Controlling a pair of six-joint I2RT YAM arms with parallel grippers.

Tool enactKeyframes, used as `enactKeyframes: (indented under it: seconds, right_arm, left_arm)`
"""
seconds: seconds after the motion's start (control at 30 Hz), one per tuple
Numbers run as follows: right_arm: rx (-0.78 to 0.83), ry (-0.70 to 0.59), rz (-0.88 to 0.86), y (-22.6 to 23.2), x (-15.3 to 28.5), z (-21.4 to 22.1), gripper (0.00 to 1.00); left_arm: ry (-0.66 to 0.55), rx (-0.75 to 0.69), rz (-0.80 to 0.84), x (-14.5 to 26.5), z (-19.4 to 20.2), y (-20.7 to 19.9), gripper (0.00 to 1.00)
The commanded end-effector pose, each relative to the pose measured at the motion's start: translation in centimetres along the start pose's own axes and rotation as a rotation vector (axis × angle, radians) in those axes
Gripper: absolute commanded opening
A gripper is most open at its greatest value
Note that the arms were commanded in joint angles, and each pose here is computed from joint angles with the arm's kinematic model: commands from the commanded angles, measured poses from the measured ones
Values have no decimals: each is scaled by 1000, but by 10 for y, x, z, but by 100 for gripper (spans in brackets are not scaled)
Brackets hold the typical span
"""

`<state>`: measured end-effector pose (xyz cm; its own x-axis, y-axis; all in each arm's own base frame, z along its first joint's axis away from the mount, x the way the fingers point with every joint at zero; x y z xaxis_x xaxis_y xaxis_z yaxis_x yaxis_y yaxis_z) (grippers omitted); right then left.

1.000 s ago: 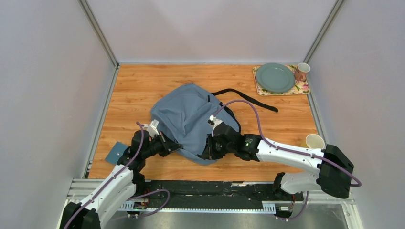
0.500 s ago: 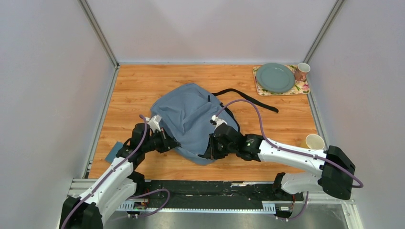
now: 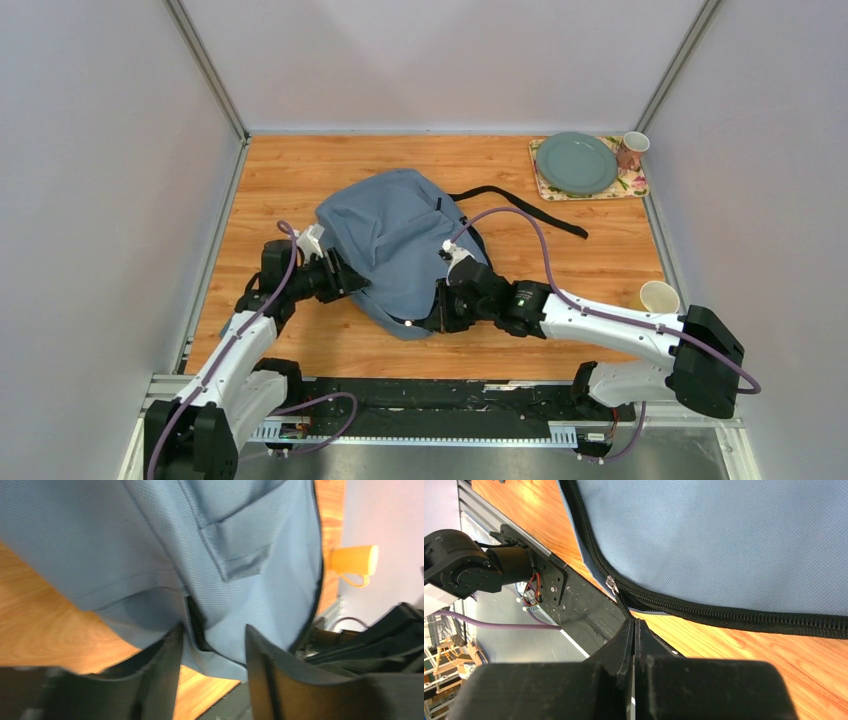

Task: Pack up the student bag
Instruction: Zip the student bag at the center of the board.

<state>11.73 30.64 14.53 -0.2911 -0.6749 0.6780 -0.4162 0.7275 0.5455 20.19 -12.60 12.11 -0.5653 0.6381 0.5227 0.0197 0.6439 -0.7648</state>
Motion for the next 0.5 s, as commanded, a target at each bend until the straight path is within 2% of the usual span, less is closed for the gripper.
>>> enactKeyframes:
  seconds: [0.0, 0.03, 0.3, 0.47]
  right_arm:
    - [3, -44, -69, 15, 1, -12, 0]
    - [3, -41, -72, 15, 0, -12, 0]
    - [3, -42, -60, 13, -3, -12, 0]
    - [8, -30, -64, 15, -6, -12, 0]
  left_arm:
    - [-4, -16, 147, 4, 1, -20, 69]
    - [5, 3, 142, 3, 8, -14, 74]
    - [-31, 65, 163, 16, 28, -12, 75]
    - [4, 87, 177, 17, 44, -8, 77]
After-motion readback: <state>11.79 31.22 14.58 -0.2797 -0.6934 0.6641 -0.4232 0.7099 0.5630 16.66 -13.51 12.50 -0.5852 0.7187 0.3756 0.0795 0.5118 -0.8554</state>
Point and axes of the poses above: each gripper's point midway between its finger pads, its own x axis back along the fingers, its own y axis along the line the jaws close on, z = x × y, the point moved 3 cm from there along x, back along the fingers, and after that the axes turned 5 degrees about x, right-handed, at the moved point
